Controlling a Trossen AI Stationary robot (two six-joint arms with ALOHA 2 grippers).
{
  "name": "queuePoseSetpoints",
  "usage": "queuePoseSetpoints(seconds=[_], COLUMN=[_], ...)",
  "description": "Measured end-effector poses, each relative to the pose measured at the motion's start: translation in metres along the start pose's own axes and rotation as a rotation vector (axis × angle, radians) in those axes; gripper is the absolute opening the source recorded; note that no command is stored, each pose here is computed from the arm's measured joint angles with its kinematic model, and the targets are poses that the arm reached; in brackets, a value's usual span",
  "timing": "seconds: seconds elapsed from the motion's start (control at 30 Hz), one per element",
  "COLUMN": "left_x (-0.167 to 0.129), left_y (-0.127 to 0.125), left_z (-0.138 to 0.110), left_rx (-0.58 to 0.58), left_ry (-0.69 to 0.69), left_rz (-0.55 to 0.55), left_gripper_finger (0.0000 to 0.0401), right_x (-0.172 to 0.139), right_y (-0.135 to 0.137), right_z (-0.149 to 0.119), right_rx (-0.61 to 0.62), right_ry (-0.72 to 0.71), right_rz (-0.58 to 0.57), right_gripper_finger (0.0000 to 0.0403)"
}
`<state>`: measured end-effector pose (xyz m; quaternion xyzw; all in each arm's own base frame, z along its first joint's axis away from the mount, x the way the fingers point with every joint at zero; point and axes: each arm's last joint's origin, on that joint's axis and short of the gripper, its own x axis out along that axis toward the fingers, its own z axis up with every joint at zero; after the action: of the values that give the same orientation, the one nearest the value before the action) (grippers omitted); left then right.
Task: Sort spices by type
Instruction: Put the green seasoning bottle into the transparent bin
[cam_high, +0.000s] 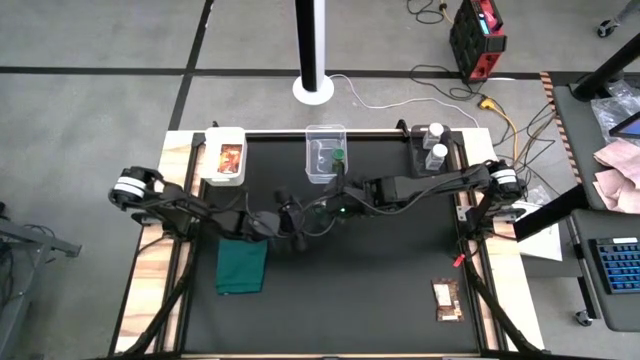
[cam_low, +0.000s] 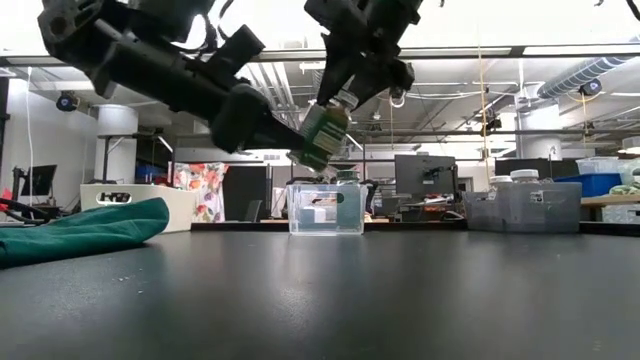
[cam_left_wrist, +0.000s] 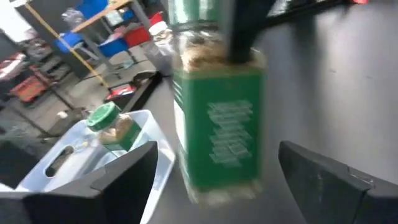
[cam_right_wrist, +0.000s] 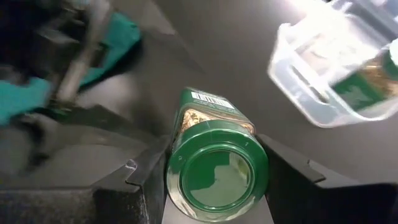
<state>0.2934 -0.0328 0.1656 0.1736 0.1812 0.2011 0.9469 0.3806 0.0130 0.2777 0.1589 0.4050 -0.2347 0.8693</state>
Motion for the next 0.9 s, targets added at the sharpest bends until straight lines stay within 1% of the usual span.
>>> queuePoseSetpoints(seconds=[0.1, 0.2, 0.3, 0.37, 0.4, 0.5, 0.53, 0.6, 0.67, 0.77, 0.83, 0.9], left_x=[0.005, 0.011, 0.015, 0.017, 0.017, 0.017, 0.016, 0.016, 0.016, 0.014, 0.012, 0.009], left_y=[-0.002, -0.005, -0.008, -0.01, -0.01, -0.01, -0.009, -0.008, -0.009, -0.012, -0.013, -0.011], left_z=[0.001, 0.0, 0.0, 0.001, 0.001, -0.002, -0.002, -0.002, -0.003, -0.006, -0.006, -0.007], left_rx=[0.008, 0.036, 0.047, 0.054, 0.058, 0.056, 0.054, 0.052, 0.052, 0.043, 0.009, -0.029], left_ry=[0.015, 0.029, 0.031, 0.03, 0.032, 0.04, 0.041, 0.041, 0.04, 0.021, -0.01, -0.059], left_rz=[0.048, 0.044, 0.042, 0.042, 0.04, 0.051, 0.064, 0.067, 0.044, -0.064, -0.118, -0.123], left_gripper_finger=[0.0318, 0.0318, 0.0312, 0.0294, 0.0278, 0.0206, 0.0189, 0.0189, 0.0189, 0.0184, 0.0184, 0.0184], right_x=[0.0, 0.0, 0.0, 0.0, 0.0, 0.0, 0.0, 0.0, 0.0, -0.001, -0.006, -0.014], right_y=[0.001, 0.003, 0.003, 0.004, 0.004, 0.004, 0.004, 0.003, 0.004, 0.006, 0.005, 0.004], right_z=[0.001, 0.003, 0.003, 0.003, 0.003, 0.002, 0.003, 0.003, 0.002, 0.001, 0.002, 0.004], right_rx=[0.004, 0.012, -0.017, -0.047, -0.057, -0.059, -0.057, -0.071, -0.121, -0.245, -0.349, -0.439], right_ry=[0.0, -0.016, -0.012, -0.008, -0.006, -0.01, -0.015, -0.019, -0.007, -0.009, -0.005, -0.014], right_rz=[0.021, 0.053, 0.056, 0.068, 0.071, 0.063, 0.061, 0.061, 0.069, 0.088, 0.094, 0.089], right_gripper_finger=[0.0196, 0.0196, 0.0196, 0.0196, 0.0196, 0.0196, 0.0196, 0.0202, 0.0228, 0.0269, 0.0288, 0.03])
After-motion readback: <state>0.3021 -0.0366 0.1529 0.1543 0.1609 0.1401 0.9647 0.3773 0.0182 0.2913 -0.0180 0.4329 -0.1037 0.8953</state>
